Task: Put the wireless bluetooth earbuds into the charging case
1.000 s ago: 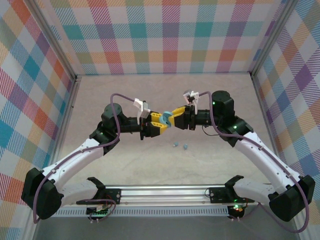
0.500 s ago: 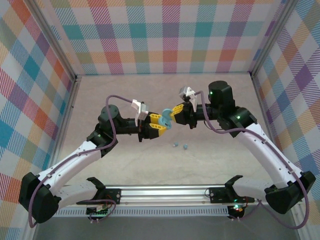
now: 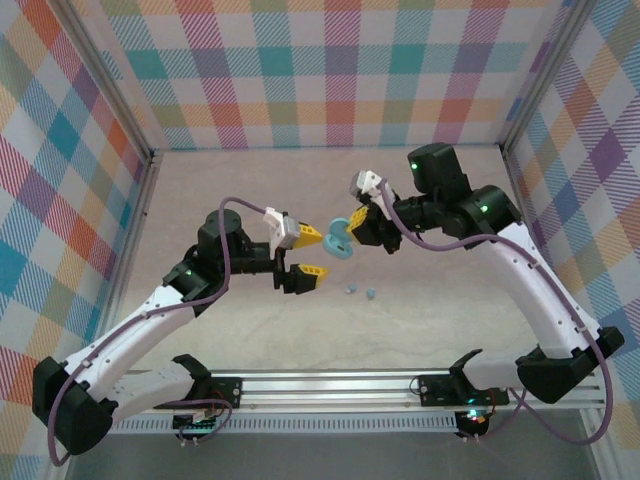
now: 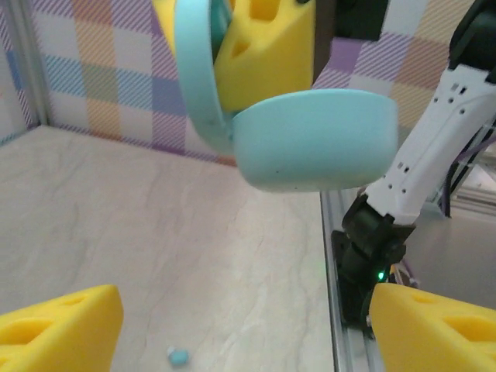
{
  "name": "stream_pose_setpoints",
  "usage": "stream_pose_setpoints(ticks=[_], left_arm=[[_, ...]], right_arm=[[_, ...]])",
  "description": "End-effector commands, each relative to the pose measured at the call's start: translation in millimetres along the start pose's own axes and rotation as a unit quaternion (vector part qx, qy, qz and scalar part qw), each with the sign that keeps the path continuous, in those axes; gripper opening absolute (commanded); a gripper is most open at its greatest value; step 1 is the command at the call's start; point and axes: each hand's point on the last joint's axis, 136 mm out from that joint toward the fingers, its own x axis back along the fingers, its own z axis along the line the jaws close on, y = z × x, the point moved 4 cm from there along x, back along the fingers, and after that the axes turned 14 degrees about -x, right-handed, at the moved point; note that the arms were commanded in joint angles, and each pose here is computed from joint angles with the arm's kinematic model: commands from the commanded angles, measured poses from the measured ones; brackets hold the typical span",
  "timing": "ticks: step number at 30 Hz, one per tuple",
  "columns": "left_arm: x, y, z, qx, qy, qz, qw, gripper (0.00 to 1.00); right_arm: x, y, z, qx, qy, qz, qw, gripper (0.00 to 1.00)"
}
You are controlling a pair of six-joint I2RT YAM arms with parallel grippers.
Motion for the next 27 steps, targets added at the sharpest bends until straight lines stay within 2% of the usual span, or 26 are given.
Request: stream_pose_setpoints(ticks=[1, 4, 10, 14, 19, 22, 27], left_arm=[[13.1, 1.4, -4.5, -0.051, 0.003, 0.056, 0.997, 0.87], [10.0, 0.4, -8.3, -0.029, -0.033, 0.079, 0.996, 0.88], [1.1, 0.7, -6.7, 0.007, -0.053, 0.063, 0.997, 0.92], [-1.6, -11.0, -2.4, 0.028, -0.038, 0.080, 0.996, 0.93], [-8.0, -10.9, -1.1, 0.057, -0.036, 0.040, 0.997, 0.93], [-11.8, -14.4, -5.5, 0.043, -0.038, 0.027, 0.998, 0.94], [-15.3, -15.2, -12.8, -0.034, -0.014, -0.020, 0.999, 0.93]], right_arm=[[-10.9, -31.5, 0.8, 0.059, -0.048, 0.114, 0.991, 0.04], [-23.9, -38.9, 4.3, 0.102, -0.067, 0.145, 0.982, 0.04], [-36.6, -42.4, -2.0, 0.151, -0.136, 0.190, 0.960, 0.03], [-36.9, -38.3, -5.5, 0.168, -0.175, 0.192, 0.951, 0.03], [-34.8, -34.5, -5.8, 0.168, -0.192, 0.177, 0.951, 0.03], [-33.8, -32.7, 1.4, 0.168, -0.174, 0.159, 0.957, 0.03], [-34.2, -34.2, 7.0, 0.160, -0.155, 0.156, 0.962, 0.03]])
